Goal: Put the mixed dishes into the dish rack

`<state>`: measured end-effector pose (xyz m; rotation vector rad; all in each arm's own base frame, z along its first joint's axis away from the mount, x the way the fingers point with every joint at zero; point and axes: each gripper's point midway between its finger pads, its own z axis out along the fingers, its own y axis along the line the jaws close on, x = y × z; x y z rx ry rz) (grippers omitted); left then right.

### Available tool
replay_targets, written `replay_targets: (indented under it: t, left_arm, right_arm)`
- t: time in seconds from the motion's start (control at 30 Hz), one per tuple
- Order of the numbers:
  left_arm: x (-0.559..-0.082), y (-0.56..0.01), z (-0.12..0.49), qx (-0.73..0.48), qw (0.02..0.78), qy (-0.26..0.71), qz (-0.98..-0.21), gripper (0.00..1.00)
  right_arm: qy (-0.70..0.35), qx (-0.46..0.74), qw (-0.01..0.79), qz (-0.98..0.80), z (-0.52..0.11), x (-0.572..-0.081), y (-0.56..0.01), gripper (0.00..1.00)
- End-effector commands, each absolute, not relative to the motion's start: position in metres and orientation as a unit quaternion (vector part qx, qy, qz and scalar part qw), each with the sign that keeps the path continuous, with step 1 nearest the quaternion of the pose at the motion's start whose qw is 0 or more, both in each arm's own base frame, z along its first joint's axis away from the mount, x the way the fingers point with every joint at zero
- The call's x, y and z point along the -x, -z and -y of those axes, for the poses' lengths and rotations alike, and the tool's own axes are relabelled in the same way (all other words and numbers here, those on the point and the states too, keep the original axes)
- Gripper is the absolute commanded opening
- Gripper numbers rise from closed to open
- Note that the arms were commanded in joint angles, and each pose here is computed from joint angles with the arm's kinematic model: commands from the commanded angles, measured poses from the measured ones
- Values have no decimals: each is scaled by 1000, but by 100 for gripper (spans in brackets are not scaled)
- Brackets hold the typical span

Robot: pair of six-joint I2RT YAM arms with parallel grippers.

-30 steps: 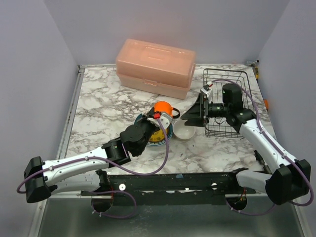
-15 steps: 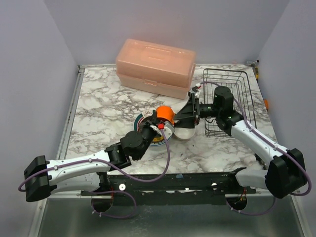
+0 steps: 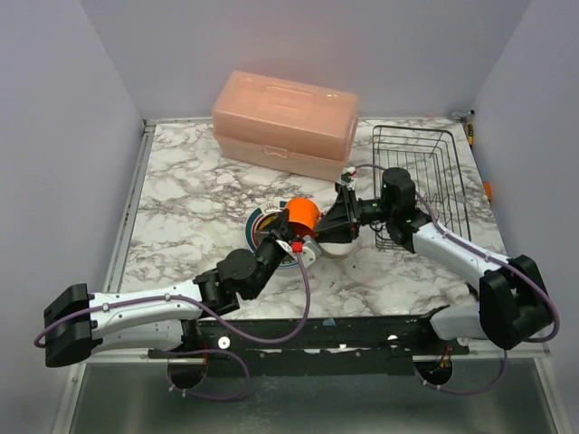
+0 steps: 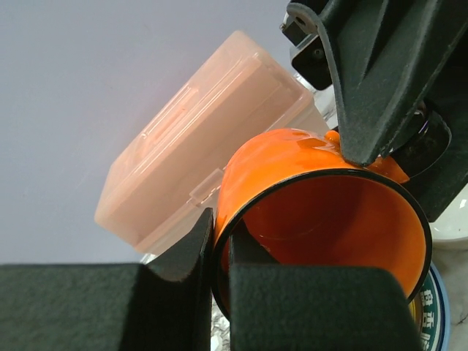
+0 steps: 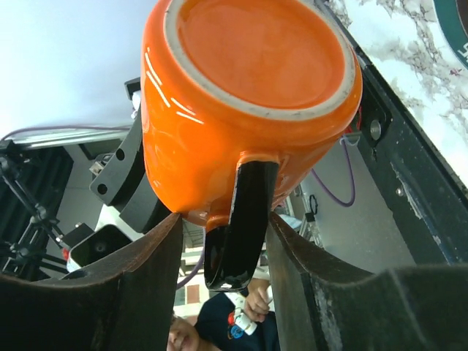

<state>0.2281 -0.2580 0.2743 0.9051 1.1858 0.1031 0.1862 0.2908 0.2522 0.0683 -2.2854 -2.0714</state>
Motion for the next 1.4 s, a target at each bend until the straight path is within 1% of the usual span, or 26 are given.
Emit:
replay_targets:
  t: [0.0,0.17,0.47,0.5,0.6,0.67,0.83,0.87,0.93,1.0,1.07,1.17,1.23,1.37]
  left_arm:
    - [-212,-313,266,-385,792,0,-474,0]
    - [-205,-313,268,-392,800,4,-455,0]
    - [-192,-312,275,-417,802,15,-428,0]
    - [-191,-311,276,-420,801,17,-427,0]
    - [-190,-310,277,-423,799,17,-427,0]
    - [-189,-310,278,-424,798,19,-427,0]
    - [-192,-314,274,-405,798,25,-445,0]
    - [-194,-316,272,-397,799,21,-451,4]
    - [-199,-319,268,-382,800,13,-462,43]
    - [-200,-324,264,-367,806,15,-465,63]
    - [-199,-327,260,-357,809,19,-466,76]
    - [-200,-332,253,-342,814,16,-470,90]
    - [-203,-340,245,-321,821,6,-472,95]
    - [-209,-352,223,-272,834,-31,-478,99]
  right_arm:
    - [686,-45,44,725,-293,-179,-257,49]
    - [687,-45,55,723,-294,-181,-255,44]
    - [694,-59,72,714,-296,-180,-256,44]
    - [696,-61,74,712,-297,-179,-257,39]
    - [702,-71,73,705,-297,-178,-262,18]
    - [706,-73,72,701,-298,-177,-264,1]
    - [719,-85,64,687,-299,-171,-271,1]
    - [721,-84,62,685,-299,-171,-272,1]
    - [725,-80,47,683,-299,-172,-273,1]
    - [725,-68,33,685,-300,-176,-269,1]
    - [719,-49,21,693,-302,-182,-261,1]
    - [712,-28,-1,702,-306,-193,-253,1]
    - [701,-13,-16,713,-307,-202,-246,1]
    - [663,13,-63,746,-304,-225,-230,1]
